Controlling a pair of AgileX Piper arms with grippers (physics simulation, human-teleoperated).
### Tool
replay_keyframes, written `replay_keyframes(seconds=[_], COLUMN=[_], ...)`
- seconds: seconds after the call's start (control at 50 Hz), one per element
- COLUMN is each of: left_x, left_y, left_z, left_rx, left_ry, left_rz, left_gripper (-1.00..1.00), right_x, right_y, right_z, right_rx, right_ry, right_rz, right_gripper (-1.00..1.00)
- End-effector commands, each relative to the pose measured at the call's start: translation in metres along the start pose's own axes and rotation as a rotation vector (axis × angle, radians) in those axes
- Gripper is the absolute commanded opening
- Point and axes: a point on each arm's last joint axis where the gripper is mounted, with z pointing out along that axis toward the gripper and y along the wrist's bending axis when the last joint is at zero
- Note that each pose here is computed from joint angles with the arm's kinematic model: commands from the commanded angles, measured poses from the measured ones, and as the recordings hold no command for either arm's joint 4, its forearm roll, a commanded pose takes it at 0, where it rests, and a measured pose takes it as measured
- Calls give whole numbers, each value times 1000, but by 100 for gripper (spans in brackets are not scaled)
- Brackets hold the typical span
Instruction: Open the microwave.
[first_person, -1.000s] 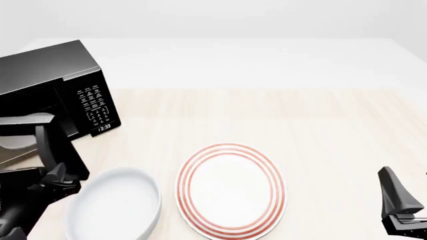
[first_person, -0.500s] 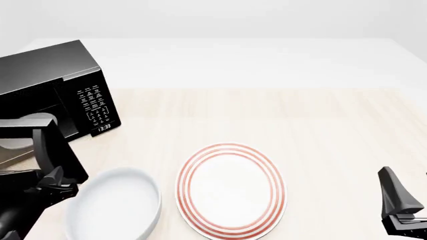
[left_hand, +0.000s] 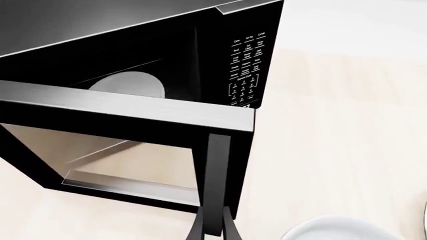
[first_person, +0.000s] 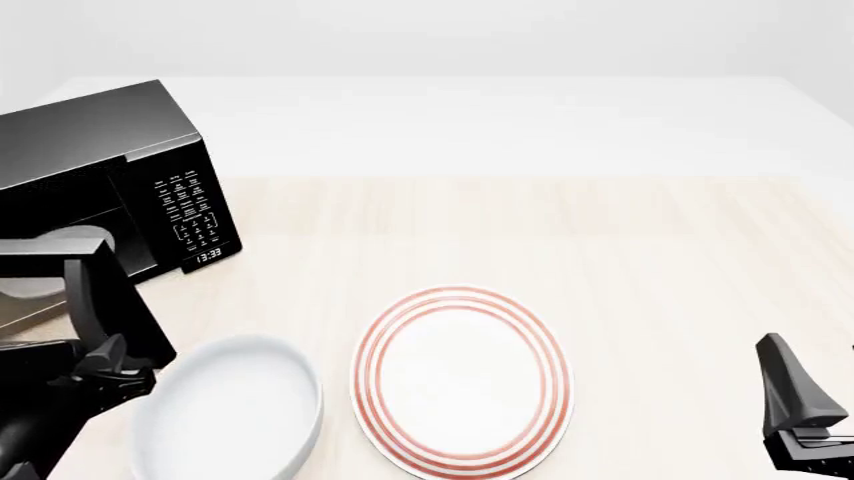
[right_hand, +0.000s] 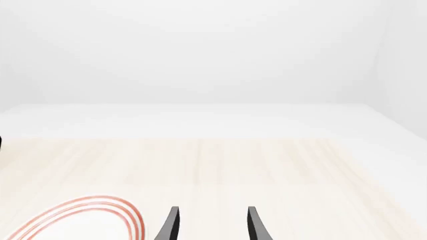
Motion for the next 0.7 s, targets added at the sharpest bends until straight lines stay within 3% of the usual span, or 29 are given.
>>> replay_keyframes(seconds=[0.02,0.08,0.1,0.42,0.7], left_x=[-35,-35,-35,-36,-43], left_y=[2,2,1,6,0], left_z=[-10,-10,-10,-11,-21], left_rx=[-8,-9,-8,-31,7], left_ry=[-375,-373,-374,-380,-404], left_rz=[11,11,10,-18,-12], left_gripper=[-100,-100,100,100,100], right_x=[0,0,0,0,0], right_y=[0,0,0,0,0], right_z=[0,0,0,0,0], right_rx=[0,0,0,0,0], right_ry=[0,0,0,0,0], right_rz=[0,0,0,0,0], right_gripper=[100,100,100,100,100])
